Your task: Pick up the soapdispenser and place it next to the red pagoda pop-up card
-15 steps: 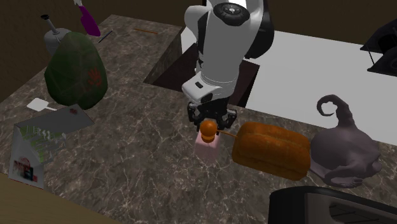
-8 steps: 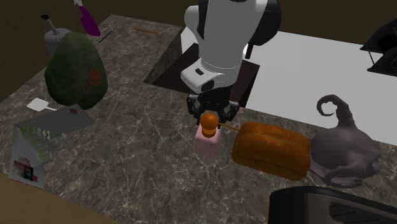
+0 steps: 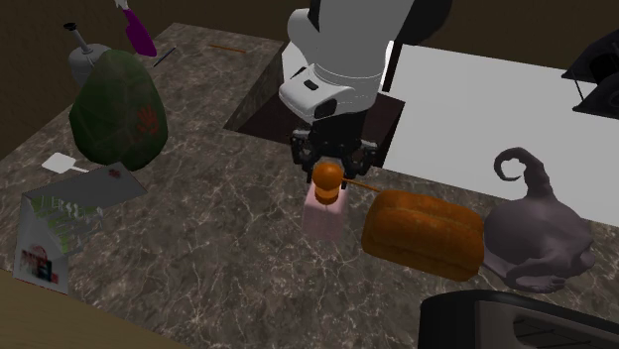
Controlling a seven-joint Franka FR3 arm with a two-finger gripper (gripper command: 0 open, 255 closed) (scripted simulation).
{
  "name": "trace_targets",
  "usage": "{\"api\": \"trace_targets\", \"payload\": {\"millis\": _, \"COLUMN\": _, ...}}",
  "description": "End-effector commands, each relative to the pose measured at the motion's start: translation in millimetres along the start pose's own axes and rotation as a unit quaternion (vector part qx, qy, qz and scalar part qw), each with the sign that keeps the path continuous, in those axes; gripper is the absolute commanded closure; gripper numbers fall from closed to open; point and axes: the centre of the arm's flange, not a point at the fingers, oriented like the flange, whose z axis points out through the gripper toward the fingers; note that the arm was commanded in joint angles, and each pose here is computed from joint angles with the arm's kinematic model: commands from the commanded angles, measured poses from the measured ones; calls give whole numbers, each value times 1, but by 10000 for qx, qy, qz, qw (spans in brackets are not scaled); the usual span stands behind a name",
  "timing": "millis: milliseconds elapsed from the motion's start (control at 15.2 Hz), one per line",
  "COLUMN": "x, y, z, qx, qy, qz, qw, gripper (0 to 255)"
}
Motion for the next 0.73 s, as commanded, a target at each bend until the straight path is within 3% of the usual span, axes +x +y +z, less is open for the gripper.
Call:
{"api": "trace_targets", "payload": {"millis": 0, "x": 1, "y": 1, "z": -10, "qx": 0, "qy": -2, "qz": 0, "qw": 10000, "gripper": 255}}
{"api": "trace_targets", "payload": {"millis": 660, "x": 10, "y": 4, "z": -62, "qx": 0, "qy": -2, "qz": 0, "qw": 10000, "gripper": 255}}
